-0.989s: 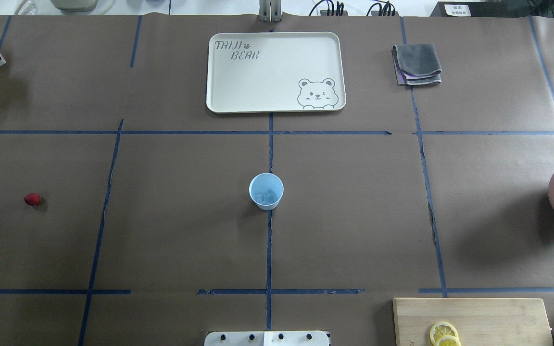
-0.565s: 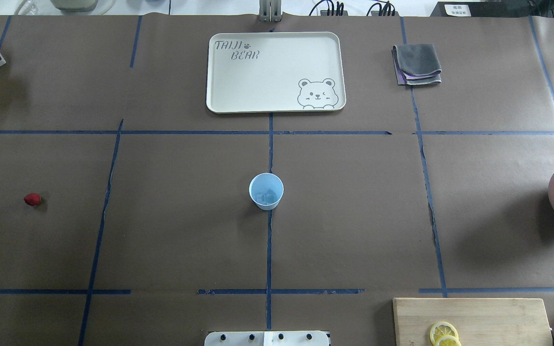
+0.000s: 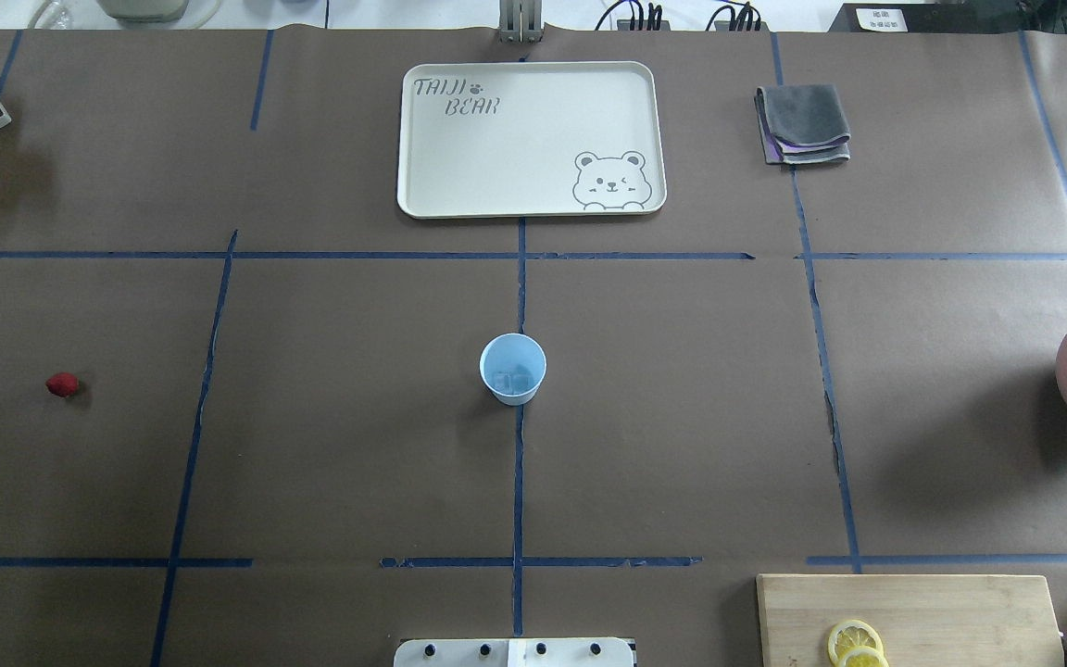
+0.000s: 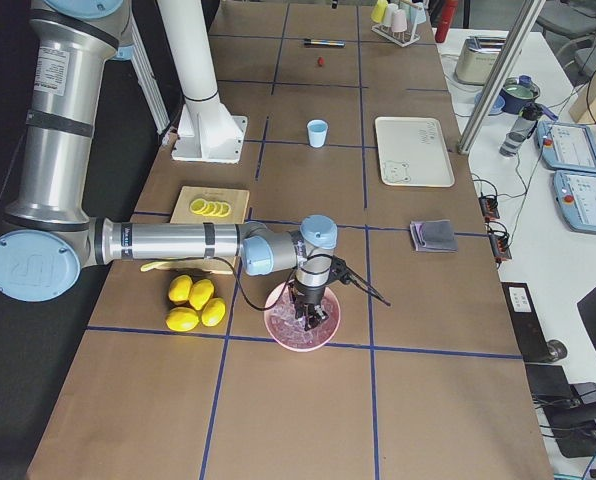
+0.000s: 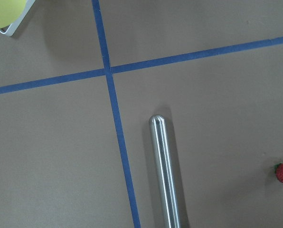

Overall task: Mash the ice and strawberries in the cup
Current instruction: 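Lower the right gripper toward the ice cubes to grasp another, then lift the ice cube with the right gripper and carry it toward the light-blue cup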

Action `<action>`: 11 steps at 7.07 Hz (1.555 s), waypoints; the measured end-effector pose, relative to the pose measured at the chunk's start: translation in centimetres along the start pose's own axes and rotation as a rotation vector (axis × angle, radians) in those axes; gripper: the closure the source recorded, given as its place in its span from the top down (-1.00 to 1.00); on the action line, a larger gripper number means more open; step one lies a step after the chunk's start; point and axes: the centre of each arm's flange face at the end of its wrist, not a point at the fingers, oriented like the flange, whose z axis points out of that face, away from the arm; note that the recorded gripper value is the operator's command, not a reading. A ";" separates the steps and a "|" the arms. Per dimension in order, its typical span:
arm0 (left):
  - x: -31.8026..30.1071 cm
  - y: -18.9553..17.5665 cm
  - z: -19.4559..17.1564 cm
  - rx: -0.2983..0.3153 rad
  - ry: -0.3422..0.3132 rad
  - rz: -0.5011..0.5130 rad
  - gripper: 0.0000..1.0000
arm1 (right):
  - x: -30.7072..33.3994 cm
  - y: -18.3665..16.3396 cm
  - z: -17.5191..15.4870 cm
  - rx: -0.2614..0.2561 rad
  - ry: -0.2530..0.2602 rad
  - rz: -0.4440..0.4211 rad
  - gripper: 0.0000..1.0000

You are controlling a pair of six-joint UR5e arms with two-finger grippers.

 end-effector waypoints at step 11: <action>0.3 0.1 -0.3 0.006 -0.001 0.011 1.00 | -9.4 -15.7 -17.8 0.257 -0.121 0.199 -0.99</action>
